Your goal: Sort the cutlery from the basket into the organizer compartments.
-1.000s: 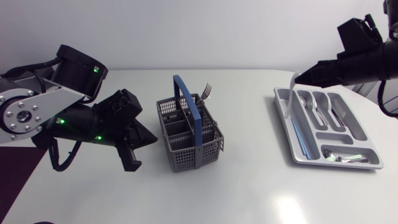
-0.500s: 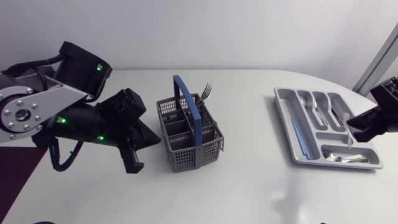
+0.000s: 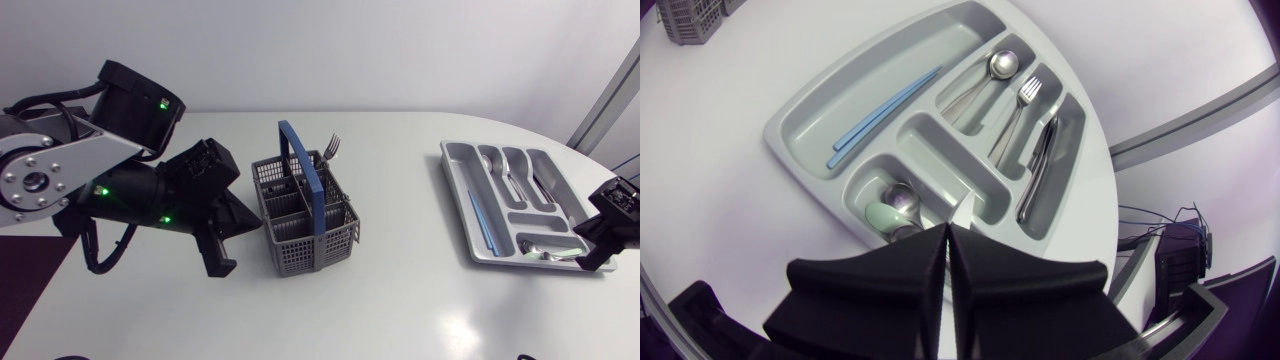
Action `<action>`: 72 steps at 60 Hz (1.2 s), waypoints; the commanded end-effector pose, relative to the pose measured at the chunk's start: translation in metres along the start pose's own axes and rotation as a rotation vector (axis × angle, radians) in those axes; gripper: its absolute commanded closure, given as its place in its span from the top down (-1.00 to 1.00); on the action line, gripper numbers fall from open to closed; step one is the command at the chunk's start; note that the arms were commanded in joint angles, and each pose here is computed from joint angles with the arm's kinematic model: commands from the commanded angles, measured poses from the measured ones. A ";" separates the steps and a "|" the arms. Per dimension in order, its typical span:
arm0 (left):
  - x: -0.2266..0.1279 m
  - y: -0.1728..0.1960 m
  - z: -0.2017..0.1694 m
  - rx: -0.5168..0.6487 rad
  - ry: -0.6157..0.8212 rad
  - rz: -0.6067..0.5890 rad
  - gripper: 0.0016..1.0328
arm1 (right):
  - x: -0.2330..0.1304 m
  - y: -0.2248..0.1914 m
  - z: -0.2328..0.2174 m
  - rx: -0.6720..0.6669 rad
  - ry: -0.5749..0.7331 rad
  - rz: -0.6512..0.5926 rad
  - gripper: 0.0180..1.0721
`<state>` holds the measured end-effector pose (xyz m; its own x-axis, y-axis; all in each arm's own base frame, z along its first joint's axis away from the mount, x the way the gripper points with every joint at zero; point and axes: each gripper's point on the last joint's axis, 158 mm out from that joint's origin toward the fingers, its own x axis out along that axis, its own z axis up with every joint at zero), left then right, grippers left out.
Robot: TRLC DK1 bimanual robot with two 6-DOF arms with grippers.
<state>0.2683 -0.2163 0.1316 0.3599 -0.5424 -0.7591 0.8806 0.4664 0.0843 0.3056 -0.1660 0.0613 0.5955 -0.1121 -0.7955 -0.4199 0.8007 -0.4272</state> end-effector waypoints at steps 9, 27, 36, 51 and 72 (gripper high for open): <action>0.001 -0.001 0.007 -0.004 0.001 -0.007 -0.94 | 0.022 0.015 -0.026 -0.057 0.063 0.019 -0.89; -0.001 -0.001 0.005 -0.004 -0.002 -0.003 -0.94 | 0.028 0.033 -0.040 -0.081 0.097 0.052 -0.65; -0.001 -0.001 0.004 -0.006 0.001 -0.004 -0.94 | 0.025 0.032 -0.038 -0.083 0.094 0.042 -0.06; 0.001 0.016 -0.004 -0.057 0.019 0.027 -0.94 | -0.017 0.038 0.019 -0.063 -0.006 0.020 0.17; 0.016 0.094 -0.032 -0.254 0.082 0.115 -0.94 | -0.037 0.150 0.150 -0.006 -0.170 0.250 0.12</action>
<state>0.3235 -0.1702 0.1037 0.3868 -0.4420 -0.8094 0.7703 0.6374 0.0200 0.3170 0.0209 0.0877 0.5922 0.1569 -0.7904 -0.5871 0.7558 -0.2899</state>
